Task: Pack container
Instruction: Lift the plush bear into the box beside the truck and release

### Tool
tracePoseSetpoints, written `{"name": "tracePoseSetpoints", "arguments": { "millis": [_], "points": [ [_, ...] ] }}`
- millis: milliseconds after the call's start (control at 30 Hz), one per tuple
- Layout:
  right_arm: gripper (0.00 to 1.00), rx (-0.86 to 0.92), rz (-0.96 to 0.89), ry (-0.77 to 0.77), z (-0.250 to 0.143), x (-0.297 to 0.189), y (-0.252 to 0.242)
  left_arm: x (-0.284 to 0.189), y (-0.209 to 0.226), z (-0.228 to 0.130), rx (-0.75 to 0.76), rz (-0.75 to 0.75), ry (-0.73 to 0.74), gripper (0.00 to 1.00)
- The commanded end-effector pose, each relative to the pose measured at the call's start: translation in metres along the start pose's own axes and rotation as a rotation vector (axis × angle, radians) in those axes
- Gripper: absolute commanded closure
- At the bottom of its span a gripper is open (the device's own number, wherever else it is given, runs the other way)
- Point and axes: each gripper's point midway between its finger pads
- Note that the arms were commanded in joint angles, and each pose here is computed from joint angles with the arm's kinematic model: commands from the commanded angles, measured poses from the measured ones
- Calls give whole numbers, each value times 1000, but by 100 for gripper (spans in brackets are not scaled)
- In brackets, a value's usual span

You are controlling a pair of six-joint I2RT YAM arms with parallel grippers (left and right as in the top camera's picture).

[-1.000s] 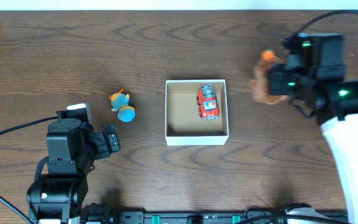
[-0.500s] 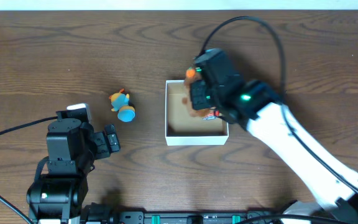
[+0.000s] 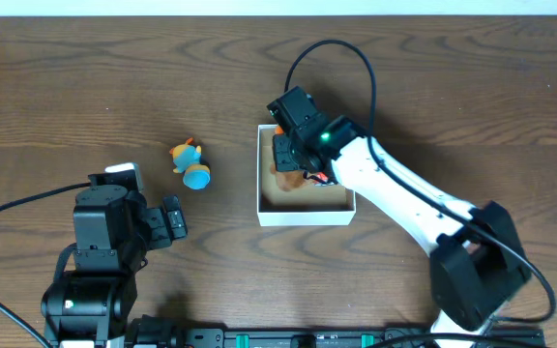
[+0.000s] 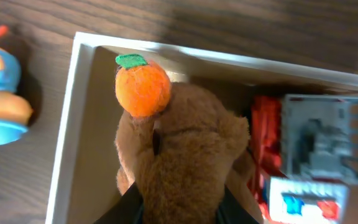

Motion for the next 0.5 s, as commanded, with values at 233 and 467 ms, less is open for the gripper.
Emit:
{"name": "tracePoseSetpoints", "arguments": {
  "millis": [233,467],
  "points": [
    [82,38,-26,69,-12,46,-6,-4,-1,5,-9,-2,-15,2],
    [44,32,-4,28,-2,51,-1,-4,-1,5,-9,-2,-15,2]
  ]
}}
Point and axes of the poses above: each gripper's point midway between its finger pads, its own x axis out along the fingers, its own y axis along the line the jaws close on, z = x × y, and after that the axes turned 14 degrees about -x, right-handed
